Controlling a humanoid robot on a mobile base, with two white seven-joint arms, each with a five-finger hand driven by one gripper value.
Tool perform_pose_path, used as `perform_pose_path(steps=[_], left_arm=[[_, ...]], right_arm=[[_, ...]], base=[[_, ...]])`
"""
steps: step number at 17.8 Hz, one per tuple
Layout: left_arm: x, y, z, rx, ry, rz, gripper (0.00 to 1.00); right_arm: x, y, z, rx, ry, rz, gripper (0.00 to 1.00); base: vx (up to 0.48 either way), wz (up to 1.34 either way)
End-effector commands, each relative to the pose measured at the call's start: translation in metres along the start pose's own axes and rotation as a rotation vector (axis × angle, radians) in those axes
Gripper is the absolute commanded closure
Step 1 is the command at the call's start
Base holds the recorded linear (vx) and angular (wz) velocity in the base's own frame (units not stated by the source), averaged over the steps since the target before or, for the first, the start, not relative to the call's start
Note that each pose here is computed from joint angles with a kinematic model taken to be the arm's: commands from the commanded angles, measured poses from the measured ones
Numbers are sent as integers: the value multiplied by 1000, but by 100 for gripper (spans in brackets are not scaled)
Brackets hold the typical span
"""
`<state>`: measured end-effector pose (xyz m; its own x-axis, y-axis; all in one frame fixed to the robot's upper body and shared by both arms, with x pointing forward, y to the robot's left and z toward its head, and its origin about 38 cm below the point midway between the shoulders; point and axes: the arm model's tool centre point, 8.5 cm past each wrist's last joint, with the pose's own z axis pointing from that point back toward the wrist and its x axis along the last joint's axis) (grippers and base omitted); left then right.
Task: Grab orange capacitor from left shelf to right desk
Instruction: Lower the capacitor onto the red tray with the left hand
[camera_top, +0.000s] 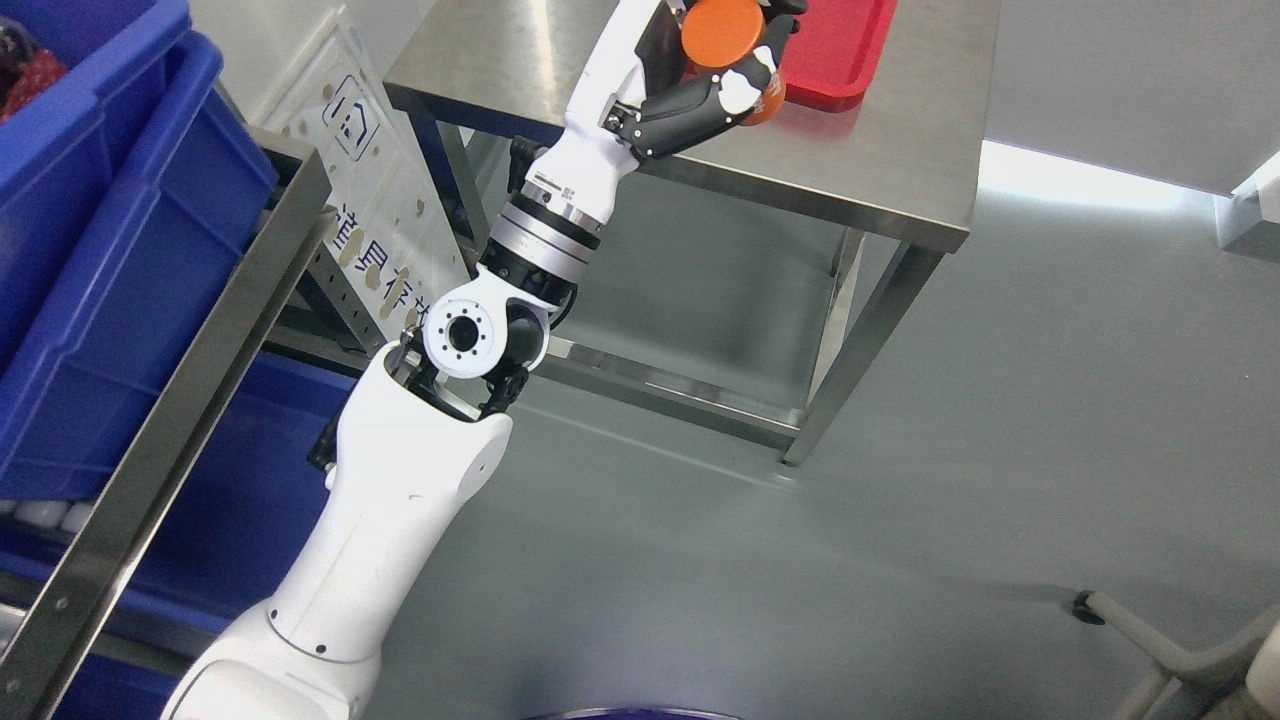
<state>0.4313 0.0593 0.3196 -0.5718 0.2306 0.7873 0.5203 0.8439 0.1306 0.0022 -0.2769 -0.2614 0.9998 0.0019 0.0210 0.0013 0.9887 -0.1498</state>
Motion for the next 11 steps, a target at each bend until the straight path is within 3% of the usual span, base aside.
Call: perform_pose_path(steps=[1,8,11], left_arm=[[-18,30,-14,41,81,-41,98],[-6,31,-32,18,56,-66,98],[-16,29,-39,-1,165,-75,98]], right_arm=[[4,-11,-1,-18,-14,-14,0],[5,-11,-1,-18,-16,-14,0],[4,-11,-1,-18,-14,-14,0]], base=[[260,-108],[272,-90],[245,-86]])
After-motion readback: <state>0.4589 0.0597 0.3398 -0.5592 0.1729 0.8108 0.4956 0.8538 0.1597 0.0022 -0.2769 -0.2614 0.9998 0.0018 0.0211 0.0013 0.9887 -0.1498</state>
